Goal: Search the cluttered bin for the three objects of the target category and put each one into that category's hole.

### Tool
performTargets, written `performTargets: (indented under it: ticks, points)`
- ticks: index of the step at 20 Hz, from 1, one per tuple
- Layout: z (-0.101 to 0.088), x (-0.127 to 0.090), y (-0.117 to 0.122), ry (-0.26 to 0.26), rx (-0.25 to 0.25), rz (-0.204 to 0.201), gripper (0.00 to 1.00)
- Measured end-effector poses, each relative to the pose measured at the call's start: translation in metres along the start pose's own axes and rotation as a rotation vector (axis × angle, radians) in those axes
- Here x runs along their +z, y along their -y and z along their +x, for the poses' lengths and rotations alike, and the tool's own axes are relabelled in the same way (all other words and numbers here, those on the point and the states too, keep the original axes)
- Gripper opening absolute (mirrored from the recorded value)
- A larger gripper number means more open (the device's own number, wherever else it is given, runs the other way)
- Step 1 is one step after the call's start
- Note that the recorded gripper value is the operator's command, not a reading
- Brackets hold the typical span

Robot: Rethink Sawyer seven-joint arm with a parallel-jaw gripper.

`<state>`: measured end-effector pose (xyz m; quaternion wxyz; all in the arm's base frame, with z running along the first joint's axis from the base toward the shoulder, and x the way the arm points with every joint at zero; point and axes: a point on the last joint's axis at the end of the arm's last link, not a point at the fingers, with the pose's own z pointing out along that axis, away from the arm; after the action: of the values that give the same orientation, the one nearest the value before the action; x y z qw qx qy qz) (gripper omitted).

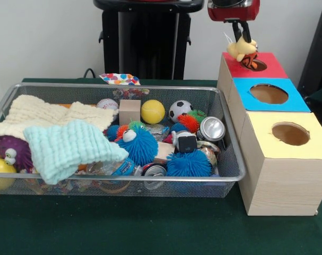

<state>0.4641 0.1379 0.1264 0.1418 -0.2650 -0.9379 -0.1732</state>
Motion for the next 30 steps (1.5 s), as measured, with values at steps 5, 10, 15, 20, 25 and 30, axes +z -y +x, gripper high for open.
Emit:
performTargets:
  ticks: [5,10,15,20,25,30]
  points:
    - [0.0,-0.001,0.0,0.001,-0.001,0.0,0.0]
    - [0.0,-0.001,0.001,0.004,0.003,0.001,0.0]
    - [-0.001,-0.001,0.001,0.008,0.003,0.002,0.0]
    - [-0.004,-0.002,0.007,0.027,0.016,0.0,0.0]
    - [-0.01,0.001,0.018,0.059,0.032,-0.009,0.0]
    - [-0.023,0.015,0.032,0.11,0.031,-0.016,0.0]
